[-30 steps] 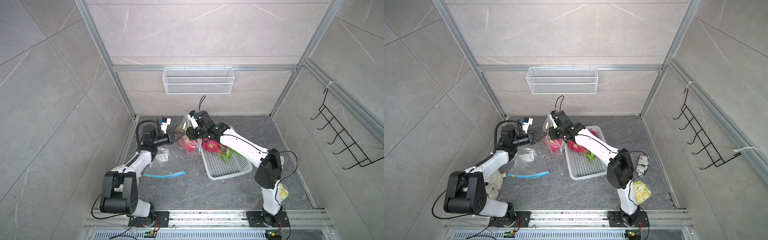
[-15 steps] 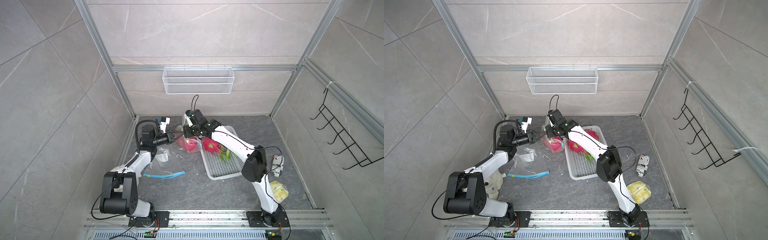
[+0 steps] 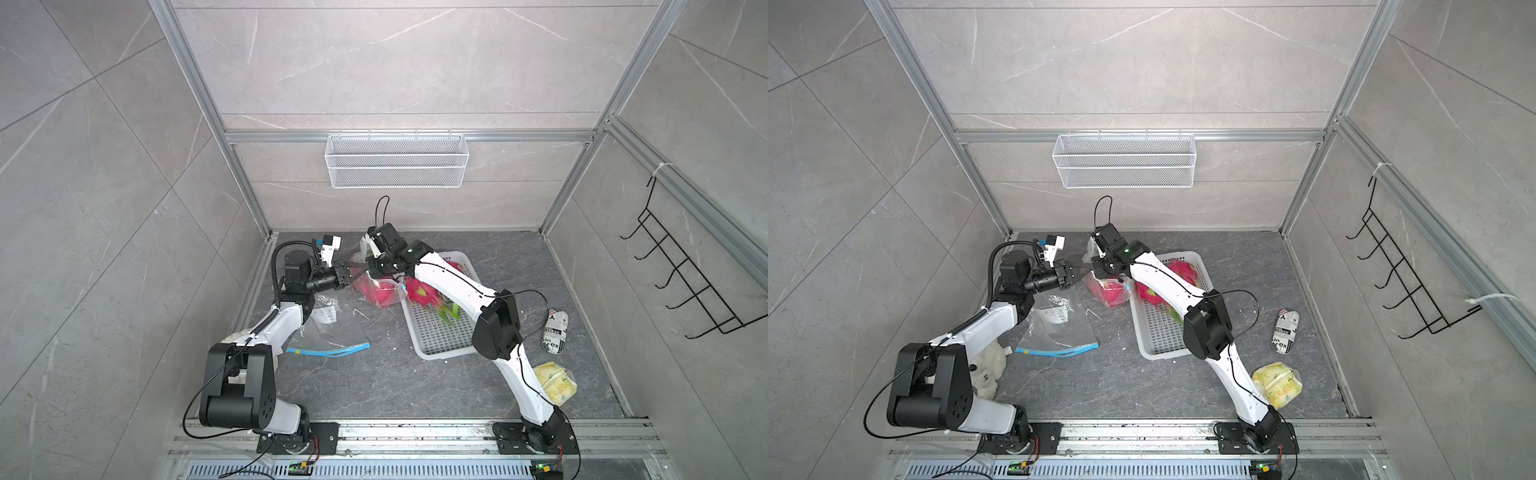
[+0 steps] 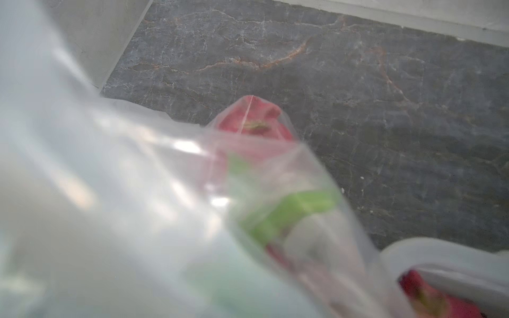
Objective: Open the zip-top bag and take out the dragon fruit
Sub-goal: Pick up the dragon fruit from the zipper food storage bag, then place the dragon fruit in the basket, then pick up the dragon fruit from the zipper food storage bag.
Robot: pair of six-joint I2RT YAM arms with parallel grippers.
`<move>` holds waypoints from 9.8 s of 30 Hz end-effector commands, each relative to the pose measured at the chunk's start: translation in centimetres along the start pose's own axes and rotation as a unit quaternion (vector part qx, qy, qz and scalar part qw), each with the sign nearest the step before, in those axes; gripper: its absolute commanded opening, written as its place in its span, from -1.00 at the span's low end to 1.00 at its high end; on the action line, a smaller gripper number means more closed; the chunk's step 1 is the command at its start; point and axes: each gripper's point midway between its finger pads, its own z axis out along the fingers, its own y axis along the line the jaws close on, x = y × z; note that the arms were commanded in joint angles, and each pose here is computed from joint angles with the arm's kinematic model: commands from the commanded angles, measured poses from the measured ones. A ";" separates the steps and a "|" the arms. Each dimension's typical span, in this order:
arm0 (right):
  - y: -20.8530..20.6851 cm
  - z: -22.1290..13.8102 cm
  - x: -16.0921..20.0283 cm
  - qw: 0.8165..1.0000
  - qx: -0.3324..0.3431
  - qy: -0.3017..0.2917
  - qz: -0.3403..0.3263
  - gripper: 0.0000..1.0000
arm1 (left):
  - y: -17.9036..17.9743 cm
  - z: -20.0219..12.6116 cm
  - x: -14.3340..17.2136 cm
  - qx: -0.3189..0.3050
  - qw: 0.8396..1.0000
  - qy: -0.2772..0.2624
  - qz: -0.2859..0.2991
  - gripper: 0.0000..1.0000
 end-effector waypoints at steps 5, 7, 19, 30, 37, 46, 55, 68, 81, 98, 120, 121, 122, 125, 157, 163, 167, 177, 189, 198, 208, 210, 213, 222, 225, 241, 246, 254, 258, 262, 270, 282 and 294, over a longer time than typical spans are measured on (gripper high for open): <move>1.4 -6.8 -0.3 0.999 -0.018 -0.031 -0.015 -1.00 | -1.8 -0.1 -1.0 0.013 0.999 -0.017 0.034 -1.00; 1.6 -8.5 -0.6 0.998 -0.030 -0.056 -0.013 -1.00 | -1.4 -0.1 -1.2 0.006 0.999 -0.023 0.029 -1.00; 3.7 -14.1 -0.6 0.978 -0.120 -0.165 -0.049 -1.00 | -1.2 0.2 -2.0 0.011 0.999 -0.035 0.010 -1.00; 5.2 -18.5 -7.8 0.946 -0.119 -0.293 -0.073 -1.00 | -1.4 0.2 -1.2 0.020 1.000 -0.017 0.003 -1.00; 5.1 -21.4 -9.8 0.934 -0.101 -0.332 -0.086 -1.00 | -1.1 0.4 -1.1 0.019 1.000 -0.013 0.002 -1.00; 4.6 -24.7 -11.0 0.917 -0.086 -0.380 -0.080 -1.00 | -0.9 0.4 -0.9 0.018 1.000 -0.012 0.001 -1.00; 1.9 -22.7 -11.0 0.920 -0.034 -0.391 -0.012 -1.00 | -1.9 0.1 -1.2 0.022 1.000 -0.013 0.013 -1.00; 6.3 -28.8 -12.5 0.893 -0.157 -0.421 -0.032 -1.00 | -1.2 0.2 -1.0 0.014 1.000 -0.009 0.010 -1.00; 5.2 -34.9 -11.9 0.862 -0.139 -0.485 -0.043 -1.00 | -1.2 0.2 -0.9 0.014 1.000 -0.009 0.010 -1.00; 8.3 -27.4 -16.5 0.836 -0.241 -0.493 0.026 -1.00 | -1.7 0.0 -0.8 0.013 1.000 -0.006 0.021 -1.00; 6.5 -37.8 -14.8 0.812 -0.251 -0.525 0.051 -1.00 | -1.3 0.0 -1.0 0.015 1.000 -0.010 0.014 -1.00; 6.7 -37.8 -14.6 0.818 -0.249 -0.516 0.045 -1.00 | -1.3 0.0 -1.0 0.015 1.000 -0.010 0.015 -1.00; 6.6 -37.9 -14.4 0.821 -0.245 -0.515 0.040 -1.00 | -1.4 0.0 -0.9 0.015 1.000 -0.010 0.015 -1.00; 5.7 -38.5 -13.3 0.834 -0.210 -0.510 0.018 -1.00 | -1.3 -0.2 -0.9 0.011 1.000 -0.013 0.016 -1.00; -12.0 -20.9 12.9 0.987 0.112 -0.068 0.096 -1.00 | -1.4 -0.6 -1.6 0.008 1.000 -0.014 0.019 -1.00; -11.2 -17.5 15.7 0.990 0.089 0.023 0.110 -1.00 | -1.5 -0.6 -1.7 0.008 1.000 -0.015 0.022 -1.00; -10.8 -14.7 15.7 0.988 0.083 0.066 0.112 -1.00 | -1.7 -0.7 -1.6 0.011 1.000 -0.014 0.022 -1.00; -9.9 -16.7 7.1 0.993 0.085 -0.029 0.073 0.08 | -1.9 -0.8 -1.5 0.011 1.000 -0.013 0.025 -1.00; 1.0 -24.1 -2.8 0.982 -0.101 -0.158 -0.020 -0.09 | -2.9 -0.7 -1.6 0.014 1.000 -0.010 0.024 -1.00; 6.3 -20.6 -5.8 0.971 -0.183 -0.150 -0.042 -0.45 | -4.1 -1.0 -0.3 0.008 1.000 0.002 0.028 -1.00; 3.8 -13.4 -4.2 0.990 -0.107 -0.085 -0.031 -0.75 | -4.5 -1.4 0.0 0.004 0.999 0.006 0.042 -1.00; 3.1 -12.6 -3.6 0.993 -0.090 -0.075 -0.028 -0.75 | -4.5 -1.3 -0.1 0.004 0.999 0.006 0.044 -1.00; 2.7 -11.7 -2.9 0.995 -0.080 -0.058 -0.025 -0.76 | -4.3 -1.2 -0.1 0.004 0.999 0.008 0.042 -1.00; 3.3 -7.5 -1.1 0.998 -0.029 -0.013 -0.059 -0.74 | -4.5 -1.2 -0.3 0.007 0.999 0.003 0.043 -1.00; 3.2 -5.7 -0.8 0.997 -0.019 0.003 -0.068 -0.73 | -4.4 -1.3 -0.5 0.002 0.999 -0.001 0.042 -1.00; 4.7 -2.5 3.8 0.988 -0.024 0.100 -0.116 -0.61 | -3.9 -2.1 -1.5 -0.042 0.998 -0.029 0.039 -1.00; 6.5 -2.7 4.4 0.990 -0.045 0.082 -0.103 -0.58 | -3.5 -1.9 -1.2 -0.037 0.999 -0.021 0.028 -1.00; 0.9 0.0 3.7 0.982 0.116 0.063 -0.135 -0.58 | -5.6 -2.7 -1.1 -0.030 0.998 -0.026 0.051 -1.00; 1.5 0.5 1.6 0.983 0.116 0.033 -0.138 -0.55 | -6.6 -3.0 -1.3 -0.017 0.998 -0.030 0.057 -1.00; 2.5 2.2 2.1 0.986 0.086 0.040 -0.140 -0.52 | -7.8 -3.4 -2.2 0.003 0.997 -0.049 0.064 -1.00; 0.9 3.0 3.9 0.983 0.104 0.076 -0.129 -0.49 | -9.3 -3.9 -4.2 0.015 0.993 -0.081 0.087 -1.00; 2.4 -1.2 1.0 0.993 0.049 0.043 -0.100 -0.52 | -6.8 -3.7 -3.0 -0.003 0.996 -0.074 0.055 -1.00; 6.7 3.6 4.3 0.991 -0.076 0.082 -0.079 -0.26 | -3.7 -3.6 -2.3 -0.056 0.997 -0.056 0.024 0.99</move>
